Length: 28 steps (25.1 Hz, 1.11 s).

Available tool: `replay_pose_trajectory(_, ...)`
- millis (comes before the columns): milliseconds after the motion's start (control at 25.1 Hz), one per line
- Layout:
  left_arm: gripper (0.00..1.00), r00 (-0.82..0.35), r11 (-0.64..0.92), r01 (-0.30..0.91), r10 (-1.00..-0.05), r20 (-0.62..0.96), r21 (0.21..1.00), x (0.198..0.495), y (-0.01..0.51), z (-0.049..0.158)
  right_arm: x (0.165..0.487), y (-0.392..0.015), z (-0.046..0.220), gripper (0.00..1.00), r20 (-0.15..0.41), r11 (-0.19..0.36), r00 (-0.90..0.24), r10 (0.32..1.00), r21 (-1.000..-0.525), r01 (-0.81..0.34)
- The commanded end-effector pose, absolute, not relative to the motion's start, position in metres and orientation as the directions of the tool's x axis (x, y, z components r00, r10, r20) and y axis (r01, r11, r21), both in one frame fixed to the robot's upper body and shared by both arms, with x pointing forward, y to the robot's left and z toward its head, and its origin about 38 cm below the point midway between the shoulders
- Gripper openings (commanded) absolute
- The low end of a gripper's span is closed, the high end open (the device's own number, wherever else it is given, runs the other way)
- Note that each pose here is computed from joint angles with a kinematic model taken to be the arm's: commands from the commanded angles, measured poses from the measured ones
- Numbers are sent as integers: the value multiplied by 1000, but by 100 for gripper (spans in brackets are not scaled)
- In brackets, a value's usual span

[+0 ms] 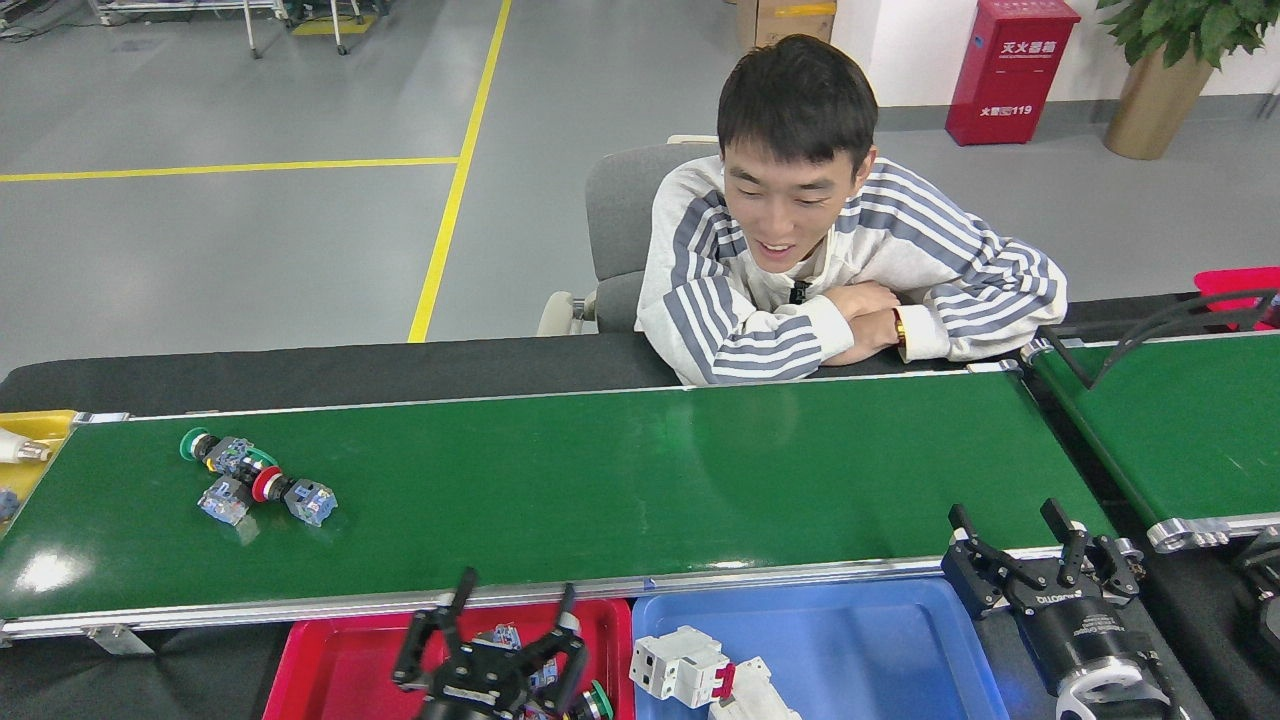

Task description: Pick switch part from conveyor to tray

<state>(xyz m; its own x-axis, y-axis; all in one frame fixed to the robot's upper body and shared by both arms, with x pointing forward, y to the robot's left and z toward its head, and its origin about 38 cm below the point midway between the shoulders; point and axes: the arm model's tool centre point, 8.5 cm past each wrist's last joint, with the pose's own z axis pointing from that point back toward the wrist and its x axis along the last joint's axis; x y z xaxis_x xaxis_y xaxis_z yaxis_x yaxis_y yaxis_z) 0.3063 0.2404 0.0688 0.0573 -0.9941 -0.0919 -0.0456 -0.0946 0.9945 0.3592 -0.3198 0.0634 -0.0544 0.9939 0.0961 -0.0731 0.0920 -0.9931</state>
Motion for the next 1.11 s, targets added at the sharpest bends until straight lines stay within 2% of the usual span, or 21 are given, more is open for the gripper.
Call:
replay_pose_trajectory(0,100,95,-135,-55,-987,-130,989,303,282,76,360,-324,72,99,81,79,-58,995,-996,-39)
replay_pose_trajectory(119,100,111,-174,-21,-979,-170,985,295,317,72,356,-324,68,99,82,80,-59,995,-996,-41)
replay_pose_trajectory(239,100,113,-163,19,-980,-165,986,305,330,60,356,-323,69,99,81,78,-64,995,-996,-39)
replay_pose_trajectory(398,100,122,-135,72,-982,-143,988,356,341,69,355,-316,69,99,85,81,-116,990,-996,-39)
replay_pose_trajectory(557,99,160,-102,142,-979,-124,985,406,363,73,354,-314,67,99,93,88,-114,989,-995,-42)
replay_pose_trajectory(716,99,204,-80,198,-971,-120,977,432,391,68,350,-313,62,99,98,93,-111,989,-994,-54)
replay_pose_trajectory(836,99,248,-67,235,-961,-126,970,443,413,66,350,-312,62,99,98,92,-114,989,-994,-55)
replay_pose_trajectory(955,99,308,-50,274,-942,-137,960,440,443,61,352,-304,62,99,100,93,-140,985,-994,-56)
replay_pose_trajectory(1074,92,395,-25,314,-906,-154,949,429,477,54,353,-291,60,99,99,89,-176,979,-994,-65)
